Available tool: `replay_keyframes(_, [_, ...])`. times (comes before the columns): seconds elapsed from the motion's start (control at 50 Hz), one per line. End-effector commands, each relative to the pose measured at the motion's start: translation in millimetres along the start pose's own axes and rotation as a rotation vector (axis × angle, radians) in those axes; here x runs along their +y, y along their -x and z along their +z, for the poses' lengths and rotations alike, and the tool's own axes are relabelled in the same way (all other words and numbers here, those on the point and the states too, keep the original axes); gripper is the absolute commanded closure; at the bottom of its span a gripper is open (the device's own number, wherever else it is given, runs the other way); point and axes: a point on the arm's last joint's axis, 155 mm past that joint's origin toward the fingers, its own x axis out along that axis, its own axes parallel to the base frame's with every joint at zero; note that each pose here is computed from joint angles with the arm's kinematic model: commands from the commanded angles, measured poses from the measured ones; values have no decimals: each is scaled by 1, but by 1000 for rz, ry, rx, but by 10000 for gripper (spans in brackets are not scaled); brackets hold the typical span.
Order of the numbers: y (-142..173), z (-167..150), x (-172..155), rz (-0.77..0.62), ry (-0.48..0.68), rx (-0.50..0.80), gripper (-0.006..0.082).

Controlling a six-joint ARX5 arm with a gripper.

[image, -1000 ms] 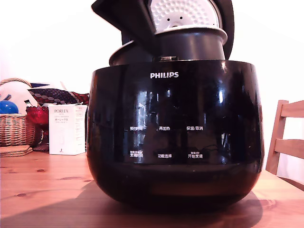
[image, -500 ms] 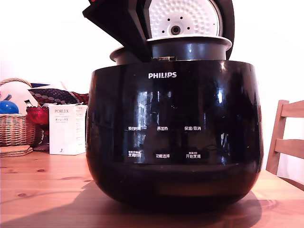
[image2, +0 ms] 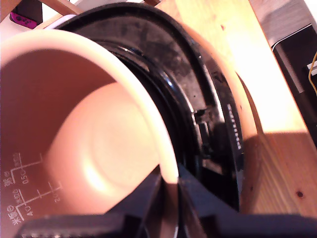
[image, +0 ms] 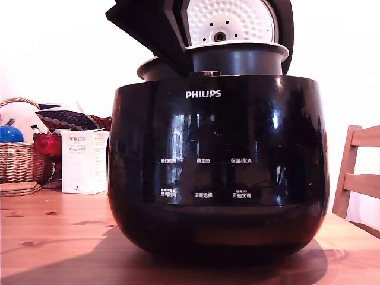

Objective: Place the pot you are holding inside the rice cooker

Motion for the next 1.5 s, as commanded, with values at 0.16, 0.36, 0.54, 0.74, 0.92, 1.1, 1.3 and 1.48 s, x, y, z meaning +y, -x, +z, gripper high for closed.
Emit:
replay_keyframes(0.16, [16,10,-2,10,2,-50,698])
replay_keyframes(0.36, [16,11,-3,6,12,-58,667])
replay_keyframes(0.54, [16,11,-3,2,25,-58,668])
replay_keyframes(0.74, [18,12,-1,11,70,-63,668])
replay_keyframes(0.92, [33,11,6,57,130,-77,710])
replay_keyframes(1.1, [65,-7,25,174,318,-76,790])
replay_keyframes(1.3, [111,-62,71,418,612,-57,790])
replay_keyframes(1.48, [152,-136,109,673,932,-15,790])
